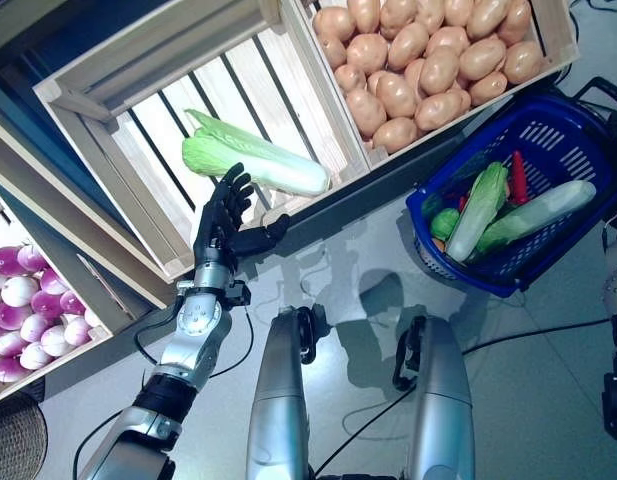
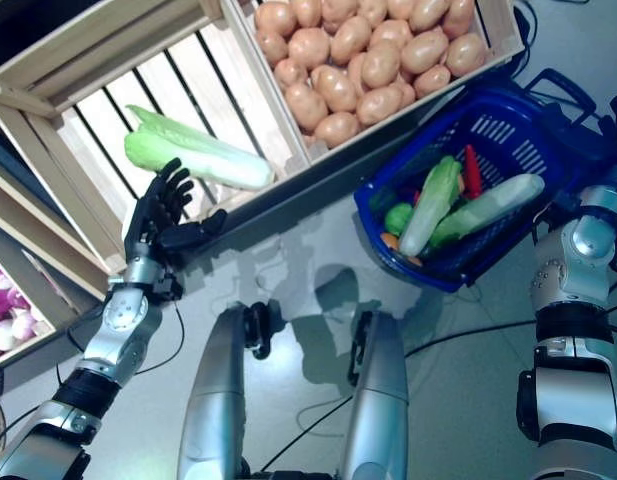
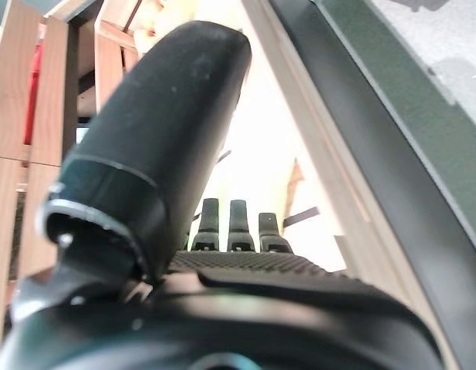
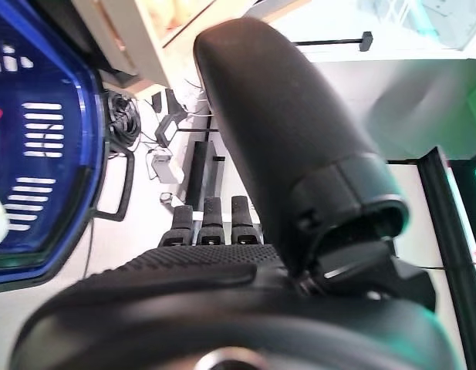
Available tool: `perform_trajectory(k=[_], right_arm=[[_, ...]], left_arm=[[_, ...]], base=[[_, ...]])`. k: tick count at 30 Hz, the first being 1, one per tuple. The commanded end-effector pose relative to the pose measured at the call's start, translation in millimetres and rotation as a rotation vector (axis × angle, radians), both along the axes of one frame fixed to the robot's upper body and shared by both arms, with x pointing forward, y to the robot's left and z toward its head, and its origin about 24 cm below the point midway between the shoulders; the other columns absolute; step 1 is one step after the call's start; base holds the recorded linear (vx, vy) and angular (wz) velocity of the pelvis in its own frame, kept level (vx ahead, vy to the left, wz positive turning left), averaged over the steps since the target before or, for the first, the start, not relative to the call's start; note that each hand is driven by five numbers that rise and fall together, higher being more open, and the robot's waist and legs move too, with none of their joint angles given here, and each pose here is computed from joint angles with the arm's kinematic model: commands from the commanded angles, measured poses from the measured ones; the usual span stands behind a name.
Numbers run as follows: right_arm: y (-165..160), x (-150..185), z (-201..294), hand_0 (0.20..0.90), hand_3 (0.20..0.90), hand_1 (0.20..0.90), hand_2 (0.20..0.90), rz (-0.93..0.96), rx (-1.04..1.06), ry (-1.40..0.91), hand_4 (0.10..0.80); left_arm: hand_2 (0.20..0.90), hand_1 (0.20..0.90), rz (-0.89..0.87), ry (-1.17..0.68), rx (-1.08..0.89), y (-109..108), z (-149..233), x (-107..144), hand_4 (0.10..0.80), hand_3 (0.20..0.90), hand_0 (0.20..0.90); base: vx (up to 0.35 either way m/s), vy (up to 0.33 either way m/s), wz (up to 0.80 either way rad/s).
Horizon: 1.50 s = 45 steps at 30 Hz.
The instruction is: Put vegetables into the basket
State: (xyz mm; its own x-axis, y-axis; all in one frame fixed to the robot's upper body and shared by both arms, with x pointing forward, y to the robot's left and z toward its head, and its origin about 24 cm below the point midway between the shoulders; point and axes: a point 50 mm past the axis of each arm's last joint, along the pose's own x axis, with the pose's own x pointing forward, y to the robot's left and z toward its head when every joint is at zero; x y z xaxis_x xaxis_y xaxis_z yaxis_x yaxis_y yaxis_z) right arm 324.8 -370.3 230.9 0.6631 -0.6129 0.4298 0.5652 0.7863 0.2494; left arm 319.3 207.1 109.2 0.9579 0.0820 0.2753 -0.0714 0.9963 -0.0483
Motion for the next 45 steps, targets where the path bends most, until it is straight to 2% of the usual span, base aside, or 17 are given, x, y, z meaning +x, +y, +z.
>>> perform_trajectory(k=[1,3,7,9,13,19,28,39,45], right_arm=[[-5.4,-19.4,44.5,0.9,0.9,0.9,0.9,0.013,-0.113,-0.207,0.8],[6.8,-17.1,38.1,0.9,0.9,0.9,0.9,0.089,-0.16,-0.226,0.8],[33.4,-10.0,17.5,0.9,0.9,0.9,0.9,0.223,-0.164,-0.216,0.8],[46.1,-6.4,7.7,0.9,0.9,0.9,0.9,0.271,-0.182,-0.189,0.8],[74.5,1.3,-9.3,0.9,0.9,0.9,0.9,0.427,-0.191,-0.155,0.8],[102.7,4.0,-33.2,0.9,0.9,0.9,0.9,0.576,-0.175,-0.103,0.8],[104.4,6.7,-51.1,0.9,0.9,0.9,0.9,0.641,-0.171,-0.012,0.8],[105.3,8.0,-55.3,0.9,0.9,0.9,0.9,0.683,-0.155,-0.012,0.8],[105.8,9.2,-52.5,0.9,0.9,0.9,0.9,0.685,-0.165,-0.011,0.8]], left_arm=[[0.9,0.9,-0.004,-0.269,0.097,1.5,50.5,-5.6,0.8,0.9,0.9],[0.9,0.9,0.041,-0.312,0.169,6.5,61.2,-4.2,0.8,0.9,0.9],[0.9,0.9,0.19,-0.449,0.48,20.9,99.2,-0.3,0.8,0.9,0.9],[0.9,0.9,0.251,-0.477,0.566,29.4,113.5,3.1,0.8,0.9,0.9],[0.9,0.9,0.44,-0.509,0.784,46.4,130.3,12.2,0.8,0.9,0.9],[0.9,0.9,0.616,-0.486,0.957,66.2,134.4,20.1,0.8,0.9,0.9],[0.9,0.9,0.6,-0.365,1.143,77.8,139.1,30.0,0.8,0.9,0.9],[0.9,0.9,0.681,-0.163,1.355,104.6,135.5,36.0,0.8,0.9,0.9],[0.9,0.9,0.664,-0.095,1.492,109.7,132.9,38.3,0.8,0.9,0.9]], base=[[0.054,0.025,0.01],[0.06,0.026,0.01],[0.032,0.034,0.0],[0.027,0.061,-0.05],[0.012,0.063,-0.15],[-0.015,0.049,-0.16],[-0.023,0.054,-0.2],[-0.03,0.019,-0.06],[0.006,0.019,-0.02]])
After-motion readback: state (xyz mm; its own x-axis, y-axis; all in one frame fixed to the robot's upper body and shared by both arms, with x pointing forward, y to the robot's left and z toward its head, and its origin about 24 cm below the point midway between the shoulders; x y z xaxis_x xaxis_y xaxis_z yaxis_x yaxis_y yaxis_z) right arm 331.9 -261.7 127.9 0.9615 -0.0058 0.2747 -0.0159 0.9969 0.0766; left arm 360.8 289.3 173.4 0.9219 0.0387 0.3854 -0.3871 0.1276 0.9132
